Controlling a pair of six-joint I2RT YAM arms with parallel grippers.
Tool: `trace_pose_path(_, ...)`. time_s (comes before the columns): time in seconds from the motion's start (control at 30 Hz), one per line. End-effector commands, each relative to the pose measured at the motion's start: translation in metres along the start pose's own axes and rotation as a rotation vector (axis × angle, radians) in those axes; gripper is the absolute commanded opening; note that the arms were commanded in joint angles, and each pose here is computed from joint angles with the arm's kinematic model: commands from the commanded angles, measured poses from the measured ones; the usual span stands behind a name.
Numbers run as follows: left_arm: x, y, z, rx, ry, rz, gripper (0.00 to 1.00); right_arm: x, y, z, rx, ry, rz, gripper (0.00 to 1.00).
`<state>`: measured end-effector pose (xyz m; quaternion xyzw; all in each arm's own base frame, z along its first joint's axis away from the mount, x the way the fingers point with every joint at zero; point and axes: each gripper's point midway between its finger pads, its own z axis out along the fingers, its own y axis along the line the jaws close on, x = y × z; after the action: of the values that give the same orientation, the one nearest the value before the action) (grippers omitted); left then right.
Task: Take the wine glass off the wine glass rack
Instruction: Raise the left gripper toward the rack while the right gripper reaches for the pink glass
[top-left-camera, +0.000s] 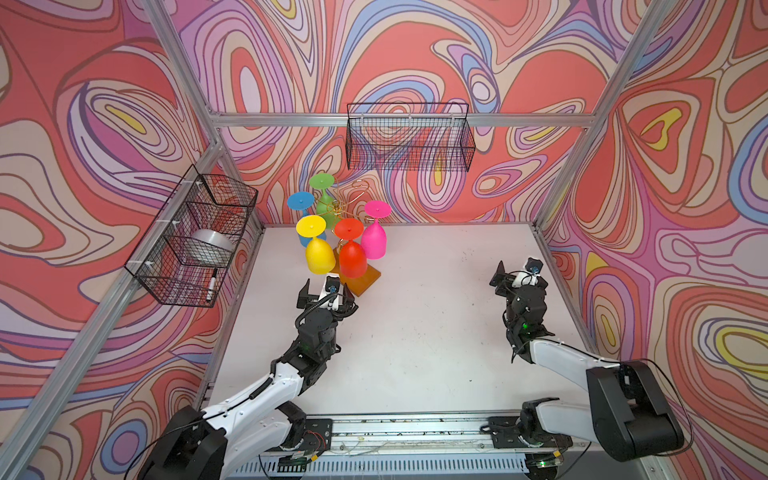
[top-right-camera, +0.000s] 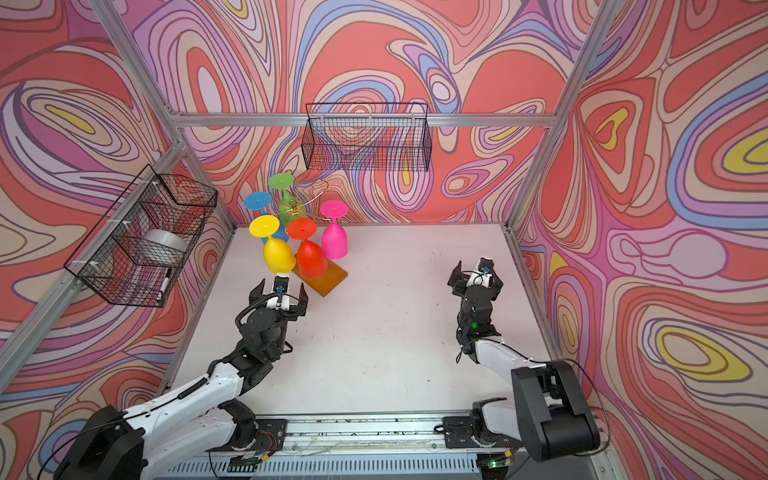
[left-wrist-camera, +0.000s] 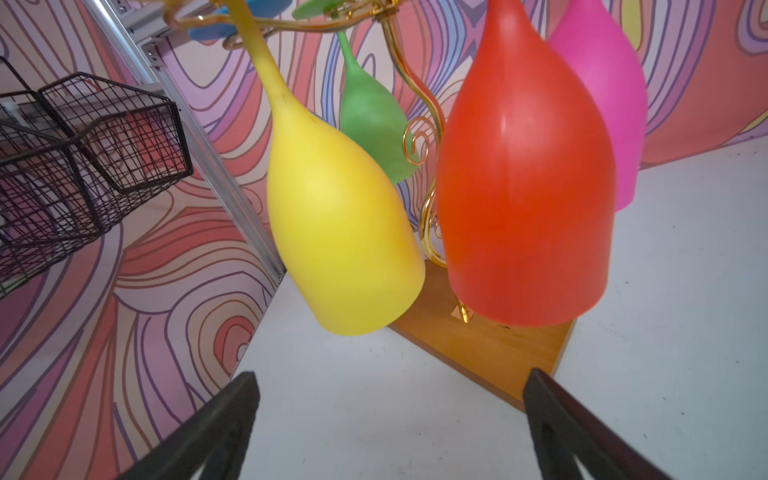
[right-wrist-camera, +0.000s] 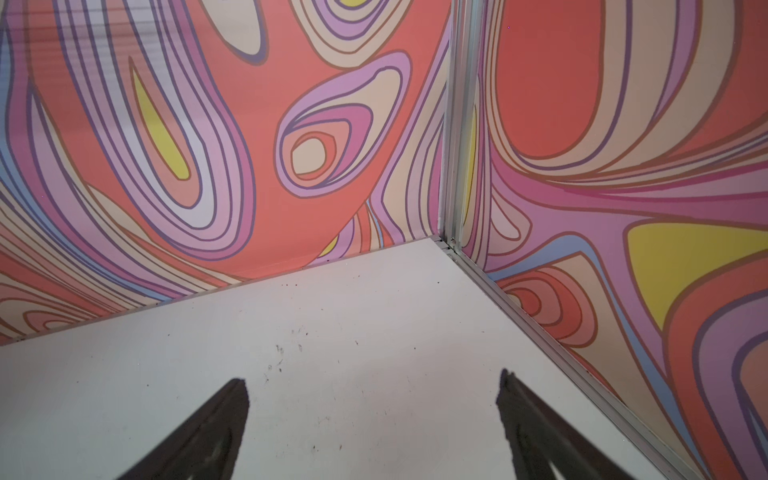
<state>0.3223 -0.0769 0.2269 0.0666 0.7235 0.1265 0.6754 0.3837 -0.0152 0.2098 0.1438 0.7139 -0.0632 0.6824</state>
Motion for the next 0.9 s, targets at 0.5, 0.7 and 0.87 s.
trace_pose_path(0.5,-0.083,0.044,-0.045,0.074,0.163,-0.116,1.00,-0.044,0.151,-0.006,-0.282,0.143,0.034,0.99)
trace_pose_path(0.7,-0.129,0.055,-0.048,0.088,0.145,-0.170,1.00,-0.076,0.188,-0.006,-0.410,0.178,0.125,0.98)
trace_pose_path(0.87,-0.166,0.050,-0.045,0.175,0.116,-0.208,1.00,-0.094,0.220,-0.010,-0.533,0.244,0.201,0.98)
